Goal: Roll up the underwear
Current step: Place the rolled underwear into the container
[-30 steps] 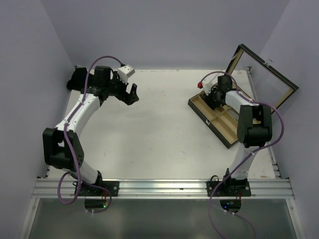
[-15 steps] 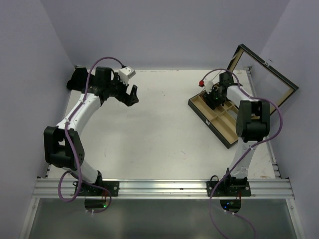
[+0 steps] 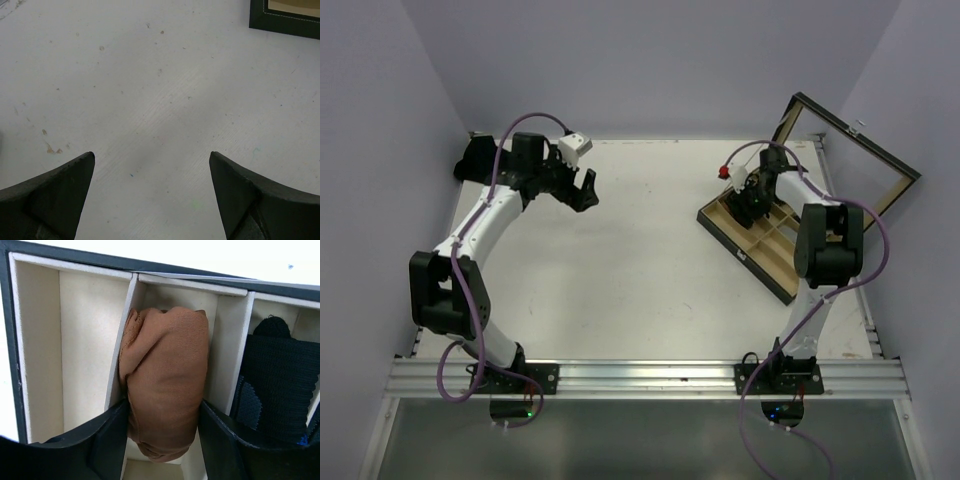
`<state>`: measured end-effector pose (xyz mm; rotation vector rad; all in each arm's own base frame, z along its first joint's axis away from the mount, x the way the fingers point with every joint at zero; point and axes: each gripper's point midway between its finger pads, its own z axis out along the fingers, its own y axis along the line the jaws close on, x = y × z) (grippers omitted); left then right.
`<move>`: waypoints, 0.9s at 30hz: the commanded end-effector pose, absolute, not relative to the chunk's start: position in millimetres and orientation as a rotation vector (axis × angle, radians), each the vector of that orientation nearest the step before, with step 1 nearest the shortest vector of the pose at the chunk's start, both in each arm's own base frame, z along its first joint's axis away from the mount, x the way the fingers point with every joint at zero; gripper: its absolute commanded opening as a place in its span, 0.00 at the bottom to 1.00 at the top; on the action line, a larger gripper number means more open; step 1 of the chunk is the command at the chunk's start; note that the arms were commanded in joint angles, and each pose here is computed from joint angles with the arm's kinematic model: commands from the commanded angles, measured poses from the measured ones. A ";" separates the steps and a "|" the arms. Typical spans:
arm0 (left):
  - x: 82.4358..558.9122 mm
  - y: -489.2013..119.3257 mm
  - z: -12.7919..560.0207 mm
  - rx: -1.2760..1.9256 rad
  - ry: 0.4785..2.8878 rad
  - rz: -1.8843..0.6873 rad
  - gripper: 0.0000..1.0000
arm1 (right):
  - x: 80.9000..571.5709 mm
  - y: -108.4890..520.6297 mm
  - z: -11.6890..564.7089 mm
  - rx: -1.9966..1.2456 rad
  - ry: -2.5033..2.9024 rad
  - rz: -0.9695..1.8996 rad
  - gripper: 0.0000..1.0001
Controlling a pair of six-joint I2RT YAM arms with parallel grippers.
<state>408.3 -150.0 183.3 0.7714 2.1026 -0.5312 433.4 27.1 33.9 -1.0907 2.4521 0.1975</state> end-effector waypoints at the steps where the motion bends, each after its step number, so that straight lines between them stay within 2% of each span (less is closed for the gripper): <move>1: 419.8 -148.4 200.2 0.752 2.065 -0.515 1.00 | 403.6 30.7 51.2 -1.091 2.518 0.277 0.61; 9: 420.8 -150.1 202.4 0.751 2.058 -0.521 1.00 | 411.5 29.2 70.4 -1.070 2.491 0.240 0.67; 27: 422.6 -153.2 208.9 0.743 2.041 -0.539 1.00 | 448.6 51.4 155.4 -0.954 2.335 0.257 0.65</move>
